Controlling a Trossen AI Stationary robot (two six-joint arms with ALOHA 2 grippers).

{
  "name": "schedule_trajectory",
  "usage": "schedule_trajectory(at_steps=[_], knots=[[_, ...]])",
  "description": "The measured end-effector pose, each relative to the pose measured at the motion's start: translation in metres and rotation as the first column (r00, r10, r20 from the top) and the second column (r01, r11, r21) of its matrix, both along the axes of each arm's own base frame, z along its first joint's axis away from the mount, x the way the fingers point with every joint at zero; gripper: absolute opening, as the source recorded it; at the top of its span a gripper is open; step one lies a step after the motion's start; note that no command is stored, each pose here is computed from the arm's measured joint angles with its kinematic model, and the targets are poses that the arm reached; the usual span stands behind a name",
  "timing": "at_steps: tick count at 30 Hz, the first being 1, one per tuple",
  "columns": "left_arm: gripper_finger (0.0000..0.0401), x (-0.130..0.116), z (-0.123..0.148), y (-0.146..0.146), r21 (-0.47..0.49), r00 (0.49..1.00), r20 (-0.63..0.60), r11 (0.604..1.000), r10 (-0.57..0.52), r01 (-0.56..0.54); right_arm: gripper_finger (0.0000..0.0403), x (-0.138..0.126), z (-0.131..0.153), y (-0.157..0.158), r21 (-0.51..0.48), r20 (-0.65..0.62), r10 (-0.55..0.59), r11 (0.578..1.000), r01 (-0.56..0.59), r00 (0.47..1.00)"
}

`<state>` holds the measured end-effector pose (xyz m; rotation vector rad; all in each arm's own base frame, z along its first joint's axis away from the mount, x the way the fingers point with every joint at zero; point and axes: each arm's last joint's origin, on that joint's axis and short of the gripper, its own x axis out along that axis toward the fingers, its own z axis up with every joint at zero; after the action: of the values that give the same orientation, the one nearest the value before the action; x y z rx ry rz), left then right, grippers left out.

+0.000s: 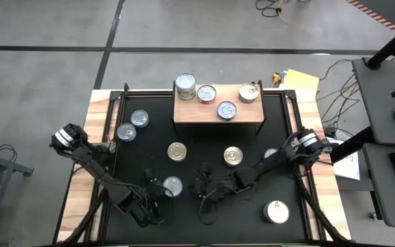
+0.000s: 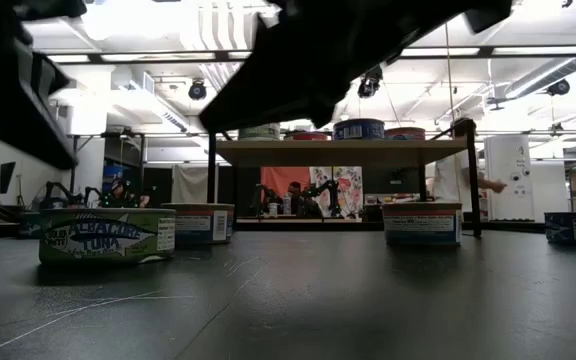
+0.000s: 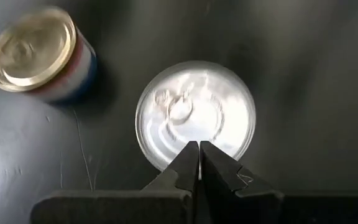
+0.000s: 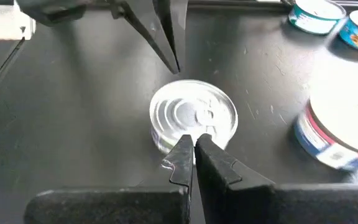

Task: Stack canned seafood by type on shelf
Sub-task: Put the green tuna can on the shelf

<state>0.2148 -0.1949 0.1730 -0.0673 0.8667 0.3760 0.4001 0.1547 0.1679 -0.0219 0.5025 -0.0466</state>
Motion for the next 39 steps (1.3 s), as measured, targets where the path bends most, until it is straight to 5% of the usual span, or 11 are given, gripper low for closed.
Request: schedule_trajectory(at_steps=[8,13,19,22,30,39], knots=[[0.0000,-0.012,0.032,-0.001,0.009,0.986,0.162,1.000,-0.025,0.024,0.0009,0.022,-0.012,-0.003,-0.028,-0.010,-0.003,1.000,0.003,1.000],[0.0000,-0.015,0.060,0.003,0.052,0.958,0.237,0.987,-0.163,0.155,0.0009,0.028,-0.009,-0.004,-0.034,0.003,0.018,0.999,-0.018,1.000],[0.0000,-0.019,0.073,0.005,0.093,0.829,0.374,0.906,-0.416,0.413,0.0009,0.028,-0.008,-0.004,-0.035,0.000,0.022,0.999,-0.022,1.000],[0.0000,-0.025,0.066,0.013,0.085,0.762,0.468,0.881,-0.448,0.466,0.0009,0.028,-0.009,-0.004,-0.039,-0.004,0.023,0.999,-0.023,1.000],[0.0000,-0.040,0.040,0.042,-0.054,0.792,0.562,0.945,-0.238,0.322,0.0009,0.027,-0.011,-0.004,-0.039,-0.010,0.026,0.999,-0.026,1.000],[0.0000,-0.042,0.033,0.046,-0.336,0.824,0.564,0.928,0.060,0.163,0.0009,0.029,-0.030,-0.004,-0.089,-0.025,0.050,0.995,-0.052,0.998]])
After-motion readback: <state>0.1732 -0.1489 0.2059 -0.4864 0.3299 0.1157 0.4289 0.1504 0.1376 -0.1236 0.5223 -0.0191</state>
